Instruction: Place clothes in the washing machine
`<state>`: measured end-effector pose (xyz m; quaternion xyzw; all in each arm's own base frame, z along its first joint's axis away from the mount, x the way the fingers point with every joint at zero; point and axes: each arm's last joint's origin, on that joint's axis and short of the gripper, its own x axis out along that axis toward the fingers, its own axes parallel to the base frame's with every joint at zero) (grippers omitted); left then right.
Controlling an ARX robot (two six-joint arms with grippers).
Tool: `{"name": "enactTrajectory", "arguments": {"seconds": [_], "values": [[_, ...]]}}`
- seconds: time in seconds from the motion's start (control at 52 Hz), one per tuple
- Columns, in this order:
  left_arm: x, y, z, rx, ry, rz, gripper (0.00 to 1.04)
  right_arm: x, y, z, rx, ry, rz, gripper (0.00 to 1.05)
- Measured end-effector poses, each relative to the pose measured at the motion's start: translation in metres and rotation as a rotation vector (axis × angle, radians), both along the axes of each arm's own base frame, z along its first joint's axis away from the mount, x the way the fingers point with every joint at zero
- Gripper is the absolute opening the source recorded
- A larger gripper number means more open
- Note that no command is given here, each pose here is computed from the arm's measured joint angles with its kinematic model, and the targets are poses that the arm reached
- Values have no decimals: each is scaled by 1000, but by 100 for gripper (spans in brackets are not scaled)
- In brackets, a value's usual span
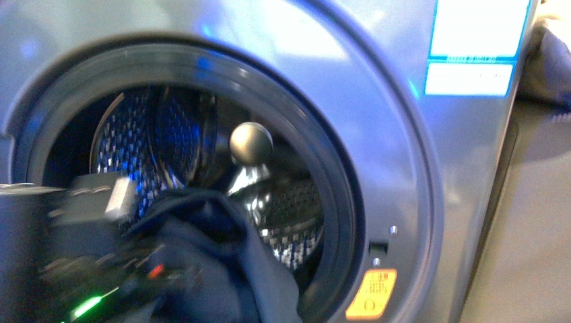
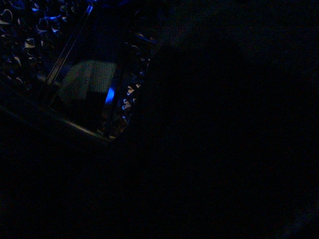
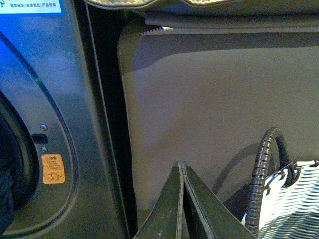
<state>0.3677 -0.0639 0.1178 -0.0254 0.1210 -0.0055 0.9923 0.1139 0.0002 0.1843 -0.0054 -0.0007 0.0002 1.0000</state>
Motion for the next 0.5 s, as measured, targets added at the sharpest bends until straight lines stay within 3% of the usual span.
{"name": "enactTrajectory", "arguments": {"seconds": [0.192,0.5], "values": [[37,-3,-7,18,22,43,18,-3,0,-5,0,0,0,2],[89,-10,7,33,-22,111,18,-12,0,-20,0,26,0,2]]}}
